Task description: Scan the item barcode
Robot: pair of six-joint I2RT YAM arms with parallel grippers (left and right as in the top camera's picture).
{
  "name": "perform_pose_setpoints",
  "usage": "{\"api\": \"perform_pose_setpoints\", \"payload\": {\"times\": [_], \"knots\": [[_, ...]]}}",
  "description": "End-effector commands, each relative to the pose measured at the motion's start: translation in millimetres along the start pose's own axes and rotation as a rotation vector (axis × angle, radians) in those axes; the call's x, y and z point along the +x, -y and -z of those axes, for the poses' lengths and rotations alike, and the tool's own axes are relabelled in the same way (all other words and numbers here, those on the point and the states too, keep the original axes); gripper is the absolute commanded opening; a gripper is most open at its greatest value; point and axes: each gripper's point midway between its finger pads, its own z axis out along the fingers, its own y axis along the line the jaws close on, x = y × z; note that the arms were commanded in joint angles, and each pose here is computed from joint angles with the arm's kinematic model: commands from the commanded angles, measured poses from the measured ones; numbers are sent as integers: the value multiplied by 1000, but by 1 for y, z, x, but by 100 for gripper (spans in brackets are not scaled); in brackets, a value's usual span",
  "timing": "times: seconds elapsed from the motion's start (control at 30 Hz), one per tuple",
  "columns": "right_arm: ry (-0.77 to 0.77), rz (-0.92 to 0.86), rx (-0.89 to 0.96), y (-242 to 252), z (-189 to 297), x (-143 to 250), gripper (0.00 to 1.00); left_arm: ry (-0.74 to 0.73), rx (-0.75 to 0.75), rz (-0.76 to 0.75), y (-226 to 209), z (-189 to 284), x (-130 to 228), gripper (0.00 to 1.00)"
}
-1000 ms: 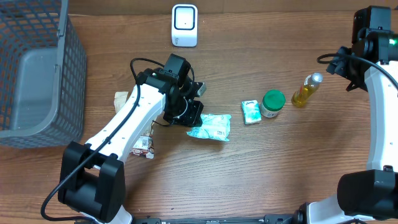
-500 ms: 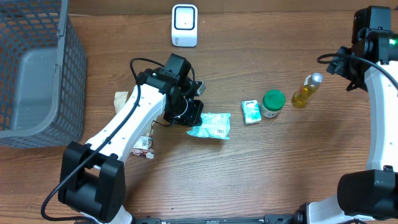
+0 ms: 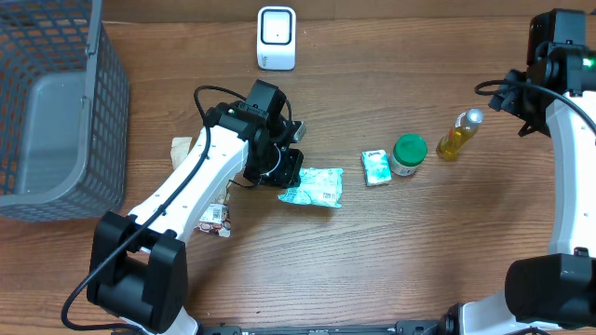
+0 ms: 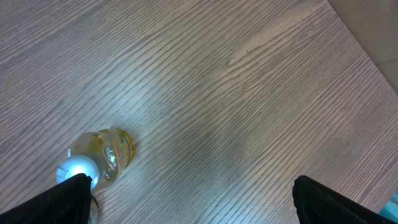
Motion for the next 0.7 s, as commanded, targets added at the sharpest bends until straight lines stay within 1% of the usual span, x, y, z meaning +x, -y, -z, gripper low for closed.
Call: {"api": "perform_pose_setpoints", "payload": {"times": [0.0,0.33,0.57,0.67], "knots": [[11,-13,-3,0,2,-3,100,30,7,-4,7,8,-5,4],[11,-13,-3,0,2,-3,100,30,5,-4,7,7,-5,4],[11,-13,-3,0,2,-3,100,33,-34,0,0,8,-5,4],[11,-13,-3,0,2,-3,100,33,-34,25,0,8,-6,4]]}}
